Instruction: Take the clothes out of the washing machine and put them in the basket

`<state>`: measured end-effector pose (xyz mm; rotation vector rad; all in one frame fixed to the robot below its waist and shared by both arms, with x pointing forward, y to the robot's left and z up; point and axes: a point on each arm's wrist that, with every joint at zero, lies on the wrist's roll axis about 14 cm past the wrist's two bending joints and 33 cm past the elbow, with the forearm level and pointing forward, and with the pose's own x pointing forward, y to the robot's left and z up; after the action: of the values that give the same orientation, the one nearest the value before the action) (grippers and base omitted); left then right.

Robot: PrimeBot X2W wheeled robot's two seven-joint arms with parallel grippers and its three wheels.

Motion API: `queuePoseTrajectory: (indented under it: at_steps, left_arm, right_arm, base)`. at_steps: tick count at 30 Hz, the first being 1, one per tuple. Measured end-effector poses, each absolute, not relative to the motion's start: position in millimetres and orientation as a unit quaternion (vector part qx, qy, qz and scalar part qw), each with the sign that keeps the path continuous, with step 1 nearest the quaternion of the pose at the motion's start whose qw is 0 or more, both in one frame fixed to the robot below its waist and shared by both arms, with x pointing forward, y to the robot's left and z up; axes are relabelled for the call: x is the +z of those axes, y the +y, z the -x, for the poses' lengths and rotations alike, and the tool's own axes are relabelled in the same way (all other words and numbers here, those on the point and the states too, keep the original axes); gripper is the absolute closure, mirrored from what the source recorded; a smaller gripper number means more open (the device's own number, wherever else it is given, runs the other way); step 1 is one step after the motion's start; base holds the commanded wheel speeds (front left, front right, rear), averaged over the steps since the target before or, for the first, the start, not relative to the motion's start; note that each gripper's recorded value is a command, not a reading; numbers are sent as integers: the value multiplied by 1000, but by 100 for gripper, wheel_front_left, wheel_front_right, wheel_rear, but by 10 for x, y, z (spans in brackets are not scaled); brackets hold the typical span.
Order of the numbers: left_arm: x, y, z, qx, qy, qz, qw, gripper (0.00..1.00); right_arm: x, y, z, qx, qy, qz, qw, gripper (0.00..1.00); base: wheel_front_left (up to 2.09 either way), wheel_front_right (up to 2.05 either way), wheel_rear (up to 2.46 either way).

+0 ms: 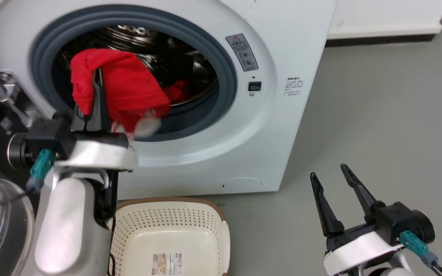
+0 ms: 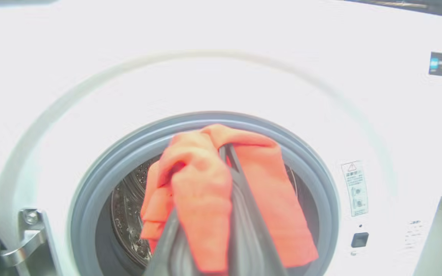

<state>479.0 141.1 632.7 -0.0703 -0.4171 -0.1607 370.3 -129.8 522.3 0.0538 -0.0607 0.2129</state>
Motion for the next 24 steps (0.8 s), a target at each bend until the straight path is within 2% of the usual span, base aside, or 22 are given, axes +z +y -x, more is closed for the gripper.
queuePoseTrajectory:
  at_steps: [6,11,12,13,16,21,24]
  left_arm:
    - [6655,1447,-4268,-79,-264,27,961,100]
    - [6457,1577,-3947,-54,-227,25,972,100]
    - [6350,1608,-3909,-47,-208,25,977,100]
    - [5887,1646,-3791,-32,-131,39,990,100]
    - [5251,1680,-3678,-12,-31,58,998,100]
    - [4233,1703,-3499,11,118,86,989,100]
    - [3815,1688,-3523,14,173,95,980,100]
  right_arm:
    - [5308,-1152,-3661,128,-40,-29,990,0]
    - [5297,-1039,-3661,146,-36,-33,988,0]
    - [5290,-1021,-3672,148,-34,-33,988,0]
    - [5270,-965,-3710,157,-31,-33,987,0]
    - [5214,-908,-3766,165,-23,-35,985,0]
    - [5111,-814,-3957,178,-10,-31,983,0]
    - [4993,-767,-4085,185,4,-27,982,0]
  base:
    - [0,0,0]
    - [0,0,0]
    - [0,0,0]
    - [0,0,0]
    - [0,0,0]
    - [0,0,0]
    - [0,0,0]
